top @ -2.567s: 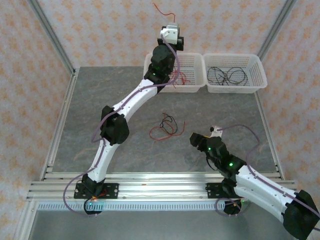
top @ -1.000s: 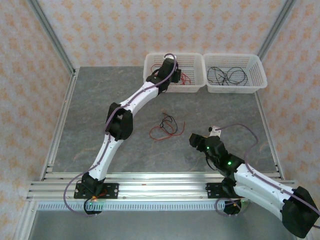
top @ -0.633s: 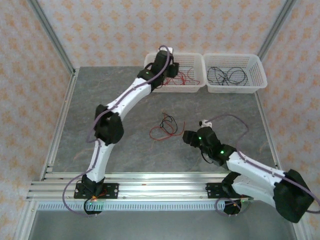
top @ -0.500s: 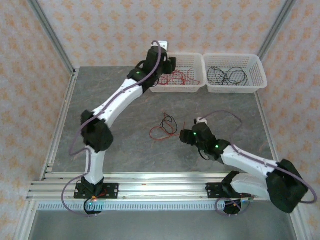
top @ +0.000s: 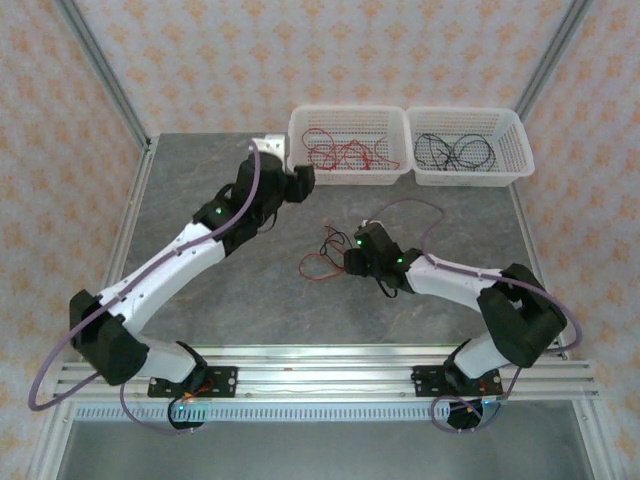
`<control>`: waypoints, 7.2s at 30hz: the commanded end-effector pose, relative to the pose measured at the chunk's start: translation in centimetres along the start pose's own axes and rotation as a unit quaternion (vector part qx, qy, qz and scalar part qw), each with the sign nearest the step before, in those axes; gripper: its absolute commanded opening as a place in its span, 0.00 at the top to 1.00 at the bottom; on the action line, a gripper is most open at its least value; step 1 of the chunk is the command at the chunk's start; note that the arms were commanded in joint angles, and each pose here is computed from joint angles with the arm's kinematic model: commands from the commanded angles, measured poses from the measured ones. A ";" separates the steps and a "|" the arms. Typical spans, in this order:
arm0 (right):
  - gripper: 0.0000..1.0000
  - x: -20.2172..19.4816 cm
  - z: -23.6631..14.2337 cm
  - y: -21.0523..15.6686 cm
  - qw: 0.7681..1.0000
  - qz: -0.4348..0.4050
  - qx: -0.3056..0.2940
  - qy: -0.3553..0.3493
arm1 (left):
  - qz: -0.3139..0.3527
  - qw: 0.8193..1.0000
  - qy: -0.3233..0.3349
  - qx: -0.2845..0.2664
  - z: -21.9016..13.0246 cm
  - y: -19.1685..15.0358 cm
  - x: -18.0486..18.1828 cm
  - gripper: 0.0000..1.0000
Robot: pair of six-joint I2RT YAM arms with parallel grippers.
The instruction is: Untangle the cables
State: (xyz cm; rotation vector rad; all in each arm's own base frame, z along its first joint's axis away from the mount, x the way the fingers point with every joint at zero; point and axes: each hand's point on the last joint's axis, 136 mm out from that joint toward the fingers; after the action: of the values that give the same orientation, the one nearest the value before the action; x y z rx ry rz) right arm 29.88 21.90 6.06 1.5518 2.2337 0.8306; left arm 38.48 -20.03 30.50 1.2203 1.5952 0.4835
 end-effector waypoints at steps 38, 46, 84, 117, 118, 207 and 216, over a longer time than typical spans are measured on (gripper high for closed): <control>1.00 1.6 -10.3 8.2 0.966 -0.150 -0.204 0.054 | -0.032 0.995 -0.079 0.046 -6.8 -8.5 1.4 0.39; 1.00 2.3 -10.3 8.7 0.968 -0.153 -0.189 0.067 | 0.044 0.989 -0.136 0.047 -6.7 -11.1 -2.0 0.42; 1.00 3.6 -17.3 10.9 0.957 -0.098 -0.242 0.127 | 0.114 0.991 0.071 -0.008 4.8 -13.7 3.4 0.48; 1.00 -2.1 -22.7 13.3 0.965 -0.023 -0.261 -0.009 | 0.108 0.991 -0.034 -0.067 -1.2 -8.9 2.3 0.36; 1.00 -2.2 -22.5 13.4 0.967 -0.017 -0.255 -0.011 | 0.124 0.989 -0.048 -0.070 -2.0 -9.1 1.4 0.36; 1.00 -22.4 -21.2 20.4 0.925 0.126 -0.279 -0.223 | -0.009 0.948 -0.065 -0.312 -13.0 -2.3 1.2 0.50; 1.00 -29.9 -16.0 24.8 0.920 0.140 -0.248 -0.270 | -0.038 0.968 -0.040 -0.243 -13.8 -3.3 3.8 0.48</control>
State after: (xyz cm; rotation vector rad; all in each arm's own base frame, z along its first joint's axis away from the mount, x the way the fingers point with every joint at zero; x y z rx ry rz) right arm 49.02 -2.86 30.72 1.6339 1.3306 0.8534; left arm 24.99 -14.78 33.26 0.7379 1.2591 0.7333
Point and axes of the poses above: each hand's point on the last joint's axis, 136 mm out from that joint toward the fingers, its own z axis out along the fingers, its own x axis along the line the jaws close on, y = z × x, and after that the axes turned 14 degrees about -z, right-handed
